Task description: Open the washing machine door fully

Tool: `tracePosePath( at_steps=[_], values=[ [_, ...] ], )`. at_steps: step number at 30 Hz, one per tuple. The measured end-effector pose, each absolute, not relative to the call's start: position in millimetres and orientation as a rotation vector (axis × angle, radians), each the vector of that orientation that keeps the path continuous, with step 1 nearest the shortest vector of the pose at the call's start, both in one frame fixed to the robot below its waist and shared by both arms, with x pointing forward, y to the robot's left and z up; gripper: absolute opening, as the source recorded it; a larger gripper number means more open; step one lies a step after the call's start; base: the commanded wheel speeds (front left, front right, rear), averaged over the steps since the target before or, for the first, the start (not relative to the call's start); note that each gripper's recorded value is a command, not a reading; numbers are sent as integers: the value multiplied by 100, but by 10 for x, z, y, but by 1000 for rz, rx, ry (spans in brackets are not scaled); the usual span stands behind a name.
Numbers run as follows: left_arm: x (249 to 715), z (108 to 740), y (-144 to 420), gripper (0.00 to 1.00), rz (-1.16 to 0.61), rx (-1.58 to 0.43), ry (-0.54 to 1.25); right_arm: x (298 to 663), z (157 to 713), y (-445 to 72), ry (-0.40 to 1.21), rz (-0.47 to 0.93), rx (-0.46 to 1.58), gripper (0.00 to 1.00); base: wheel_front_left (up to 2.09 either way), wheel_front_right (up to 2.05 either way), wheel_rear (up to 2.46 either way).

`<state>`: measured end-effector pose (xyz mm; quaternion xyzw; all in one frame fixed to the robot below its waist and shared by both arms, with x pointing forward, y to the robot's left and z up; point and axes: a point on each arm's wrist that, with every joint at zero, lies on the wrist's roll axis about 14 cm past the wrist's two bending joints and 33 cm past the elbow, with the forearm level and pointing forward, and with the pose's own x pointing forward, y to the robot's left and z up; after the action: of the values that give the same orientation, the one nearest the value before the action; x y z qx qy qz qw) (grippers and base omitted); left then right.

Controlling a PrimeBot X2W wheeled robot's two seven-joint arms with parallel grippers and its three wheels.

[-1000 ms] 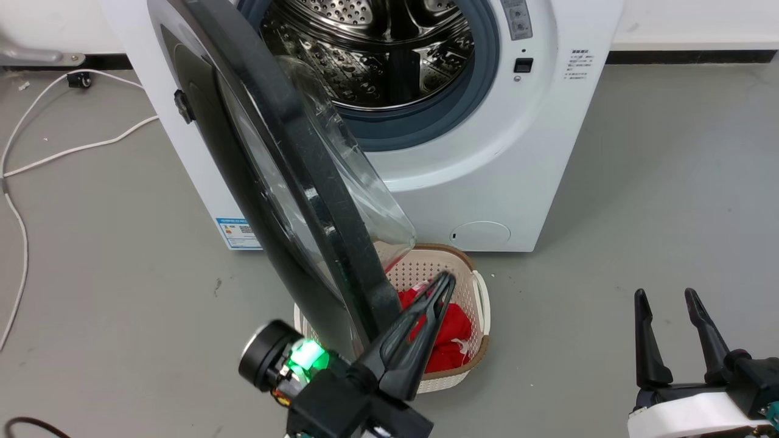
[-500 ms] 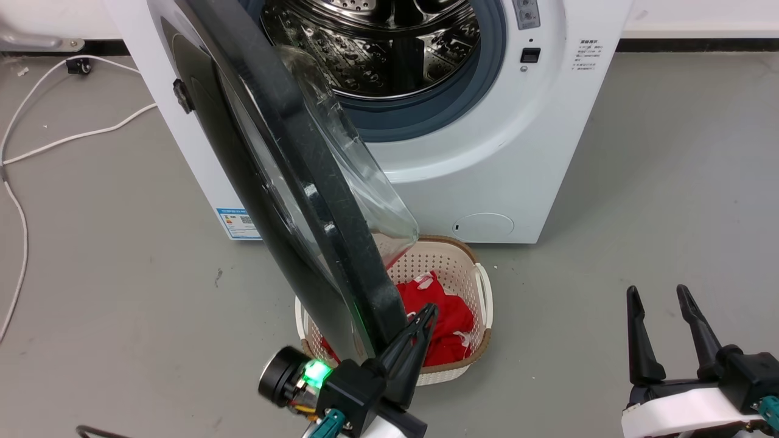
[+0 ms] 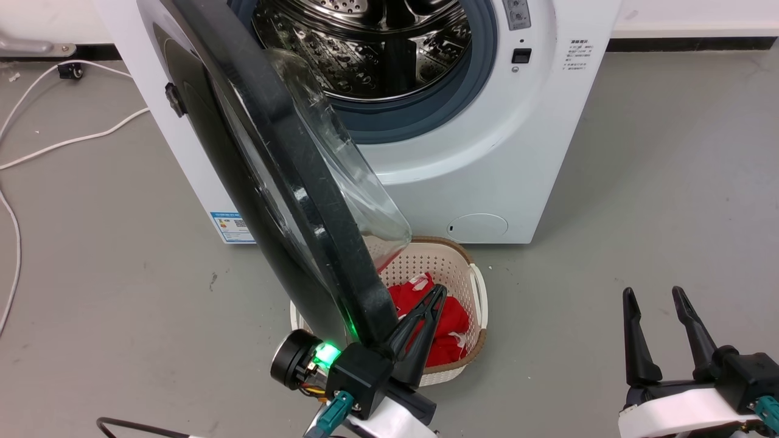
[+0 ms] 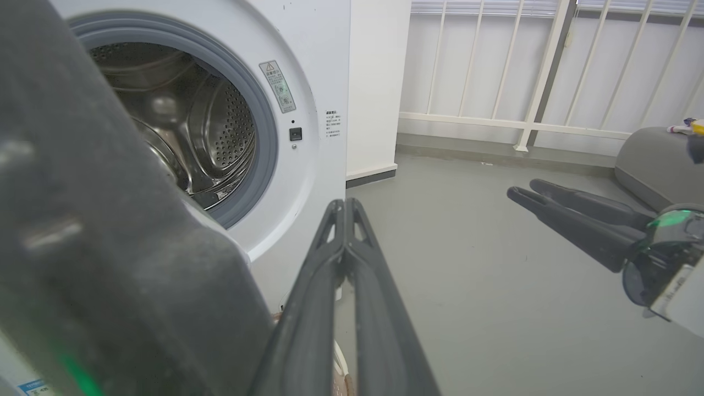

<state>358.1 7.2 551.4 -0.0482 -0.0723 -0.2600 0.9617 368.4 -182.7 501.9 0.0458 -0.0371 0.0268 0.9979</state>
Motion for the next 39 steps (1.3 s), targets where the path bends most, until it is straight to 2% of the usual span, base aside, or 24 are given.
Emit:
tracePosePath(
  at_steps=[11, 26, 39],
  values=[
    [3530, 5458, 224, 0, -471, -99, -119, 3687, 5035, -1783, -79, 67, 101, 100, 0, 0, 0],
    [3239, 5323, 674, 0, -324, -88, -49, 3726, 4996, -1575, -64, 131, 105, 100, 0, 0, 0],
    [3007, 5298, 1254, 0, -104, -74, -38, 3877, 4971, -1155, -53, 257, 105, 100, 0, 0, 0]
  ],
)
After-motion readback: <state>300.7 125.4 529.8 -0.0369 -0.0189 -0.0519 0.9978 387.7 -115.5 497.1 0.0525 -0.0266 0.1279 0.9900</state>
